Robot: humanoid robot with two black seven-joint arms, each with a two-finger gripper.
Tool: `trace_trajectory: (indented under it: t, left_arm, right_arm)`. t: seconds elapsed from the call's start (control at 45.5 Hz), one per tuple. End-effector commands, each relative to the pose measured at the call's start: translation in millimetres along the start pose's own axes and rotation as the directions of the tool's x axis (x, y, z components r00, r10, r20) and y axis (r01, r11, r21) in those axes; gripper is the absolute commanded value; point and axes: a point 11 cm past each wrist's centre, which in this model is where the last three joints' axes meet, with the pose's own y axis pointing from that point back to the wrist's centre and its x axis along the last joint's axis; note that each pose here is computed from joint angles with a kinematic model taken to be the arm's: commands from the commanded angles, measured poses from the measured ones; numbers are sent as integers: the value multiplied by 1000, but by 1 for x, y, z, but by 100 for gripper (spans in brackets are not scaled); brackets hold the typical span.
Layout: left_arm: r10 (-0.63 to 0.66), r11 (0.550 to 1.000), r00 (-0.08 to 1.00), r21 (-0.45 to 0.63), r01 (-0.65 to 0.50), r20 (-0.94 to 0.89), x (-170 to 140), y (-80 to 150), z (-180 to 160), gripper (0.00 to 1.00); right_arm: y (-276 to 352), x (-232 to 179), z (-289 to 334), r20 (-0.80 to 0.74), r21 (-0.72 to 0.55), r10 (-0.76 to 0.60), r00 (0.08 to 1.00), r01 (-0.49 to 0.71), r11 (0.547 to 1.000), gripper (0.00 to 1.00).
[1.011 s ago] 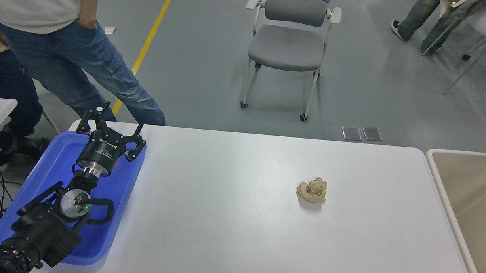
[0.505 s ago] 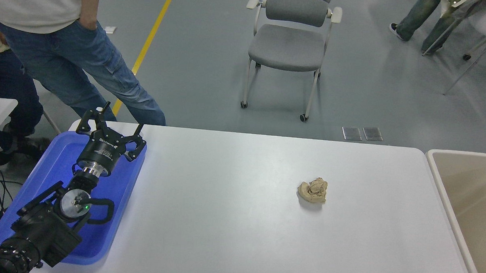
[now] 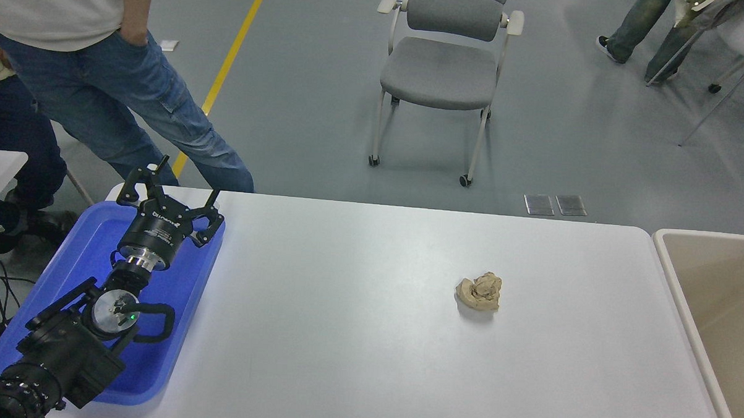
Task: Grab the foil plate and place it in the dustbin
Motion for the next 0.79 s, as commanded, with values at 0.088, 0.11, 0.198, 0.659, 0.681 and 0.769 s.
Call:
trace_trajectory:
  t: [0.088, 0.11, 0.198, 0.659, 0.681, 0.769]
  left_arm:
    - [0, 1000, 1000, 0, 0, 0, 0, 0, 0, 100]
    - [0, 1000, 1000, 0, 0, 0, 0, 0, 0, 100]
    - [0, 1000, 1000, 0, 0, 0, 0, 0, 0, 100]
    - [1, 1000, 1000, 1, -1, 0, 1, 1, 0, 100]
    - [1, 1000, 1000, 1, -1, 0, 1, 1, 0, 100]
    - [1, 1000, 1000, 1, -1, 0, 1, 1, 0, 100]
  right_arm:
    - [-20, -23, -9, 74, -7, 137, 988, -137, 991, 0]
    - [-19, -21, -8, 83, -10, 145, 986, -144, 989, 0]
    - [-19, -21, -10, 122, -14, 143, 982, -142, 990, 0]
    - [-22, -34, -17, 93, -14, 132, 987, -131, 991, 48]
    - [-22, -34, -16, 92, -15, 132, 987, -131, 991, 52]
    - [-23, -35, -15, 89, -18, 134, 987, -133, 991, 62]
